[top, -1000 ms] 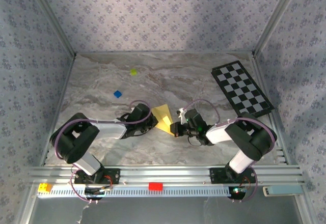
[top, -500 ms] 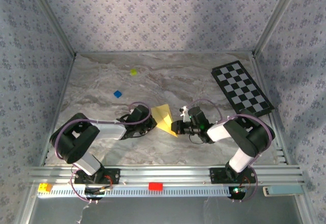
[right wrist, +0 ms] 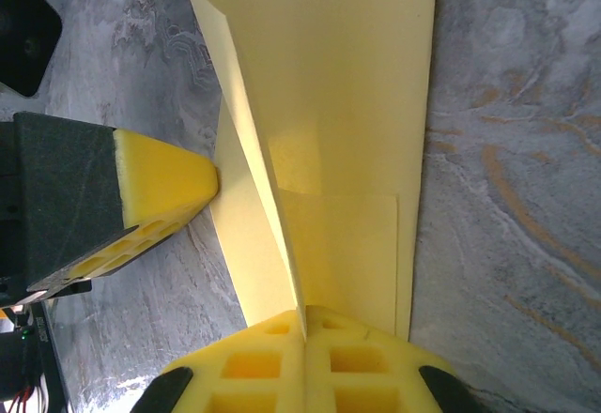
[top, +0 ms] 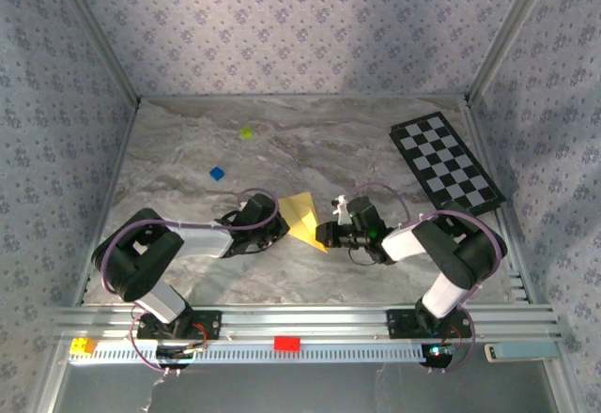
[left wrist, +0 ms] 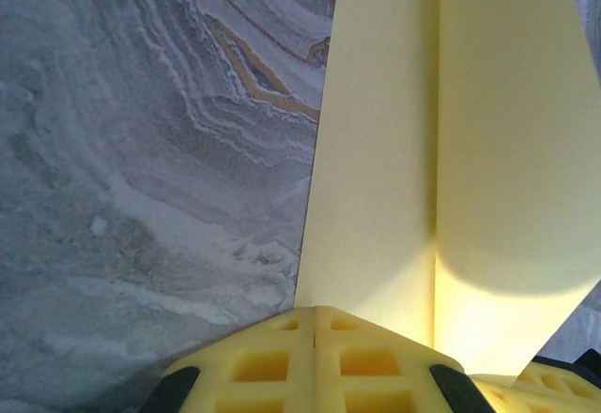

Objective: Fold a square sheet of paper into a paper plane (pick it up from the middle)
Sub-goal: Fourth fold the wing at the center of the table.

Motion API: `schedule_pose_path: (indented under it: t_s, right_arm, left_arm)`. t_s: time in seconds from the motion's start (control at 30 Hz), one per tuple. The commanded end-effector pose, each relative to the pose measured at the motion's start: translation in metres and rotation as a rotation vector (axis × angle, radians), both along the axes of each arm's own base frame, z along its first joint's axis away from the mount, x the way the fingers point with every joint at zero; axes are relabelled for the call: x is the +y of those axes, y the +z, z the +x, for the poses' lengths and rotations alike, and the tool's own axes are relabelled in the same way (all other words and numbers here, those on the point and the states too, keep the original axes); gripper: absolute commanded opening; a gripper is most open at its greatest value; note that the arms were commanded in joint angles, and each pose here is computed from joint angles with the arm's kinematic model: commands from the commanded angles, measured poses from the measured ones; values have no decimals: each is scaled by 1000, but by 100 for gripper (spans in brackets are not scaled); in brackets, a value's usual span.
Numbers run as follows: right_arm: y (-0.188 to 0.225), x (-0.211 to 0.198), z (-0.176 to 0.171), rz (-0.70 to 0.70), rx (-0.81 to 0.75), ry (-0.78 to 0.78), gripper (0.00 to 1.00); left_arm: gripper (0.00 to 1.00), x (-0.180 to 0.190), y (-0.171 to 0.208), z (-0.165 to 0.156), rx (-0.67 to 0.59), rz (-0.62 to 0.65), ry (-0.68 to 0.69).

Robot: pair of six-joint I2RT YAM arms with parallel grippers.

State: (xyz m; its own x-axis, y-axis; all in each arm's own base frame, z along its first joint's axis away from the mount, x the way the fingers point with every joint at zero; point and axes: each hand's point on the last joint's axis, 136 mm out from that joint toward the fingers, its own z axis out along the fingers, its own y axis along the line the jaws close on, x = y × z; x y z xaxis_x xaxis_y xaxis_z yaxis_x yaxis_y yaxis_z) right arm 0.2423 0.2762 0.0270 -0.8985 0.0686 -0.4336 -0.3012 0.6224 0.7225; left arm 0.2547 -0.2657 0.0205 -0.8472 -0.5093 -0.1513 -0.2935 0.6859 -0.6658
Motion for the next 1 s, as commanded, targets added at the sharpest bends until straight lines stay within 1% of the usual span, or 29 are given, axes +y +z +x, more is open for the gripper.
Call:
schedule_pose_path:
  t_s: [0.0, 0.27, 0.5, 0.7, 0.8, 0.97]
  right_arm:
    - [-16, -10, -10, -33, 70, -16, 2]
    - [-16, -10, -9, 0, 102, -29, 1]
    - [-23, -10, -11, -11, 143, -17, 0]
    - [-31, -12, -12, -6, 198, -30, 0]
    - [-33, -14, -12, -7, 214, -35, 0]
    - [-34, -16, -13, -7, 233, -40, 0]
  left_arm:
    - [0, 12, -19, -12, 64, 56, 21]
    - [0, 13, -19, -12, 70, 65, 25]
    - [0, 11, -17, -11, 56, 57, 18]
    - [0, -2, 11, 0, -31, 3, -14]
    - [4, -8, 31, 8, -90, -21, -32]
    - [5, -27, 61, 15, -166, -79, -99]
